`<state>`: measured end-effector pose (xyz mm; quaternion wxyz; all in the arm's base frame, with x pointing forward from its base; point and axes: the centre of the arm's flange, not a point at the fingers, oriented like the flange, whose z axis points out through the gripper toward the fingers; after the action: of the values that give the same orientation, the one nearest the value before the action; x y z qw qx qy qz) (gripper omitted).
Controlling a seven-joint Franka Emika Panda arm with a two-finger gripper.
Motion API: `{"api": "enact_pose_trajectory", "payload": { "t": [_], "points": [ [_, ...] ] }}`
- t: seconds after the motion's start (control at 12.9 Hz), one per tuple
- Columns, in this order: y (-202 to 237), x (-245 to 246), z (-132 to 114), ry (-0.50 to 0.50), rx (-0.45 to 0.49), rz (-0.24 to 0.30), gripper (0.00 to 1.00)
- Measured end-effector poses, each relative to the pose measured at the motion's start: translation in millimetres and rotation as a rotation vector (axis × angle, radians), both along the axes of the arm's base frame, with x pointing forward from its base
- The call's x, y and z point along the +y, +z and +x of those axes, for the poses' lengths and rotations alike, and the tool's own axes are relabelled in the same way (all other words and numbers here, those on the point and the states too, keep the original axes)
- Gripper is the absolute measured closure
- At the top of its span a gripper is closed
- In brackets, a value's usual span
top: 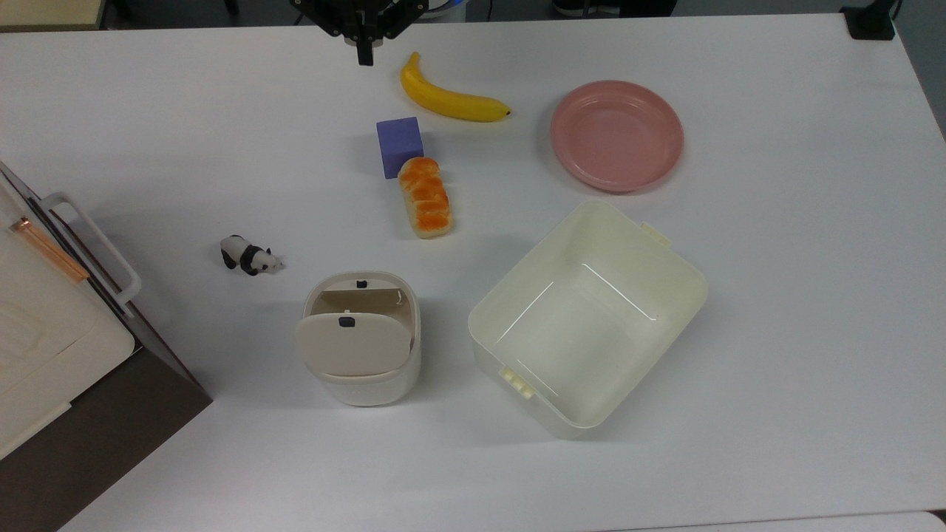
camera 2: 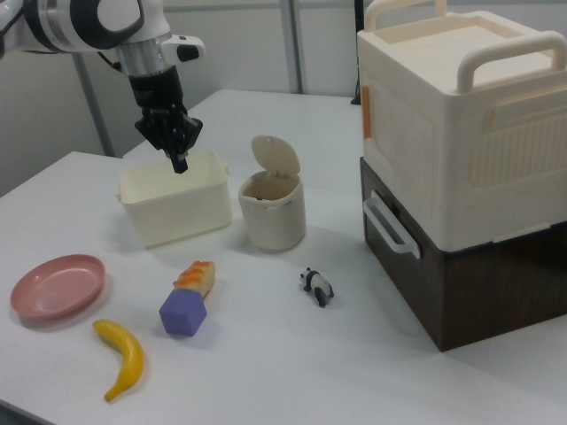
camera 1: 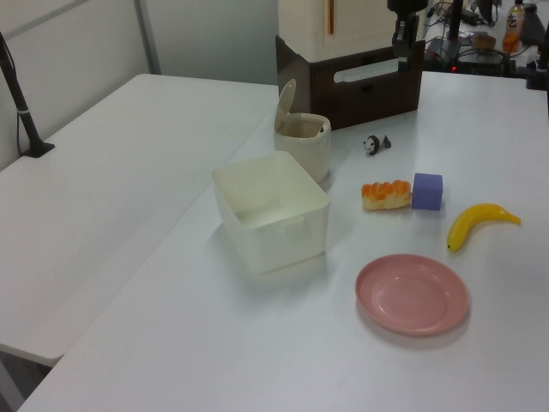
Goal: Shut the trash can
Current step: 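Move the gripper over the cream trash can's raised lid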
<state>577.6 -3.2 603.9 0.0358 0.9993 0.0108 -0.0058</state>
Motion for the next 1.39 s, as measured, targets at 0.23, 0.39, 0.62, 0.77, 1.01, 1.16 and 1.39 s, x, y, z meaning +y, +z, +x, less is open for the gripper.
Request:
{"api": "enact_pose_trajectory", "payload": {
  "t": [0.23, 0.39, 0.62, 0.77, 1.01, 1.16, 1.39],
  "points": [
    [-4.6, 0.5, 7.6, 0.019, -0.020, -0.001, 0.99],
    [-8.0, 1.3, 23.7, 0.029, -0.098, -0.001, 0.99],
    [-15.7, -6.0, 54.5, 0.028, -0.251, -0.005, 0.99],
    [-15.1, -9.6, 75.1, 0.032, -0.388, -0.010, 0.99],
    [-14.7, -11.5, 102.6, 0.040, -0.543, -0.016, 0.99],
    [-21.8, -17.5, 123.7, 0.038, -0.616, -0.024, 0.99],
    [-31.3, -18.4, 140.7, 0.036, -0.711, -0.013, 0.99]
  ]
}}
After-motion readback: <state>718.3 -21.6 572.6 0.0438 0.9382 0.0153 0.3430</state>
